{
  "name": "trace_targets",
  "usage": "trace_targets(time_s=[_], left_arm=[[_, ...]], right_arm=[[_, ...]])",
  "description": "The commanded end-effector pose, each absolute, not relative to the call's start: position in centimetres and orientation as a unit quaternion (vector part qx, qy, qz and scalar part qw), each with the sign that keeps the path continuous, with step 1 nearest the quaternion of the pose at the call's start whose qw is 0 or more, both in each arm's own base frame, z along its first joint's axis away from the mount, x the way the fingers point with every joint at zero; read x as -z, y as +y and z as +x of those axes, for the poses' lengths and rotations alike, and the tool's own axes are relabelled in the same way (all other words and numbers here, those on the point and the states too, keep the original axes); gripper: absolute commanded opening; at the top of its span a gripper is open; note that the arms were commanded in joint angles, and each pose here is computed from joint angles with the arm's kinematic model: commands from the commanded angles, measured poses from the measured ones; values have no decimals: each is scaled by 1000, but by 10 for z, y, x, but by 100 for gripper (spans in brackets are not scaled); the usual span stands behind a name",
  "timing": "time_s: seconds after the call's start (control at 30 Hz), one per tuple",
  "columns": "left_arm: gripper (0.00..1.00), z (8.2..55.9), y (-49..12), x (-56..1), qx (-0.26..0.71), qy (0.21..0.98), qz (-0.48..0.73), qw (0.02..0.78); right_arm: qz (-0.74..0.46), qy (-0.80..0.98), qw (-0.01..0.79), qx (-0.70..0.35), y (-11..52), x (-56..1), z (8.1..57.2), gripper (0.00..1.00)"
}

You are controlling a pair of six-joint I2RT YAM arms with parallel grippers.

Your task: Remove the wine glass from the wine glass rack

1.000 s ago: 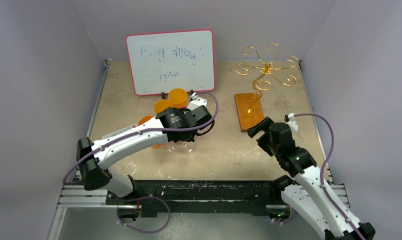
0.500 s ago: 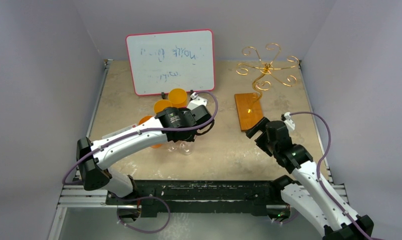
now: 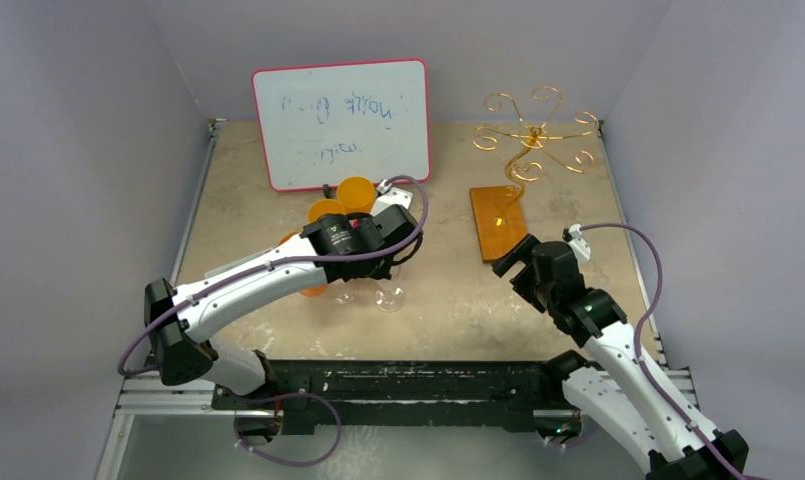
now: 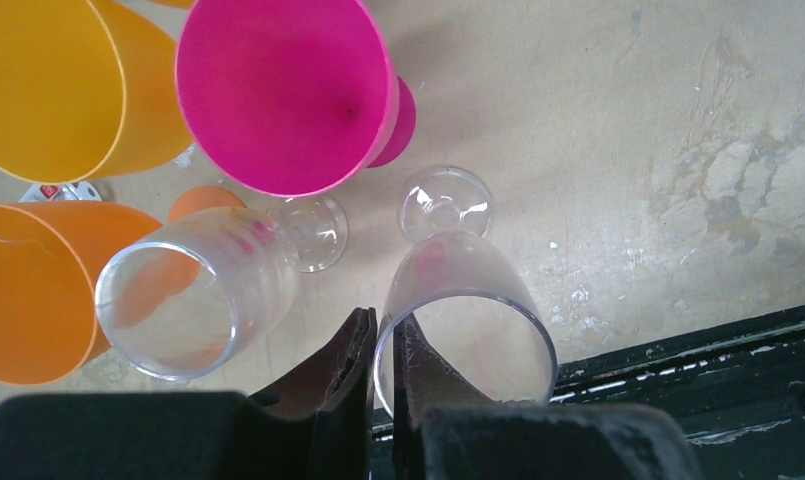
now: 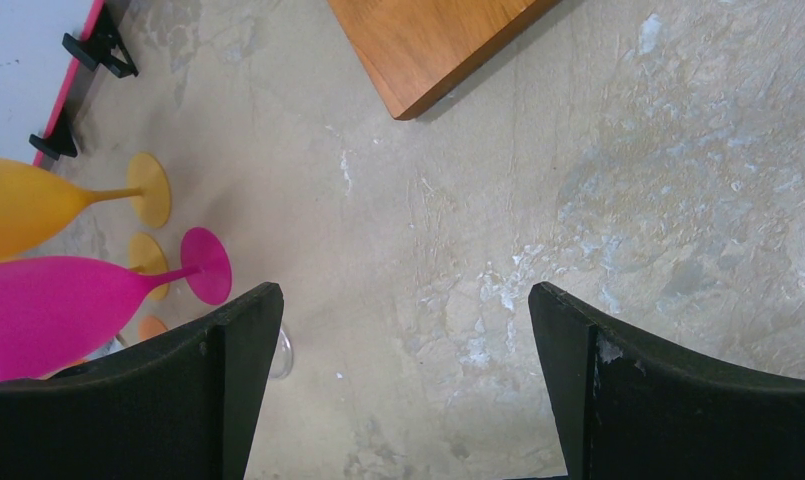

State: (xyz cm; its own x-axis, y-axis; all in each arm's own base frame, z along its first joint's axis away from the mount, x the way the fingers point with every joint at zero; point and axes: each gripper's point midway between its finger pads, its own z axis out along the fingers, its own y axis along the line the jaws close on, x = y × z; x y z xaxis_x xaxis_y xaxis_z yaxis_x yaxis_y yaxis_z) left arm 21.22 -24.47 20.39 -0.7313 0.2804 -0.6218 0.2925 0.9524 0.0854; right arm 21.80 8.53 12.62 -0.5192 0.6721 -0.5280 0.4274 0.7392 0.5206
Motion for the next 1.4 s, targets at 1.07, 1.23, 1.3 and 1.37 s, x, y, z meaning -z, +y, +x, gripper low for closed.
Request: trace_targets(time_s=[1.07,1.23,1.3,1.37], left_arm=[[6,224,-226,-229,5,928,103,358],[6,222,-230,-225,15,931,108,349],[6,220,-232,-224,21,932,112,344],[5,219,-233,-224,24,933,111,342]], right_arm=[[320,851,381,-169,86,-138,224,95],[320,851,381,-168,86,-138,224,95],[321,851,380,-168,86,-137,223,95],[320,851,381,-169,86,-138,223,95]])
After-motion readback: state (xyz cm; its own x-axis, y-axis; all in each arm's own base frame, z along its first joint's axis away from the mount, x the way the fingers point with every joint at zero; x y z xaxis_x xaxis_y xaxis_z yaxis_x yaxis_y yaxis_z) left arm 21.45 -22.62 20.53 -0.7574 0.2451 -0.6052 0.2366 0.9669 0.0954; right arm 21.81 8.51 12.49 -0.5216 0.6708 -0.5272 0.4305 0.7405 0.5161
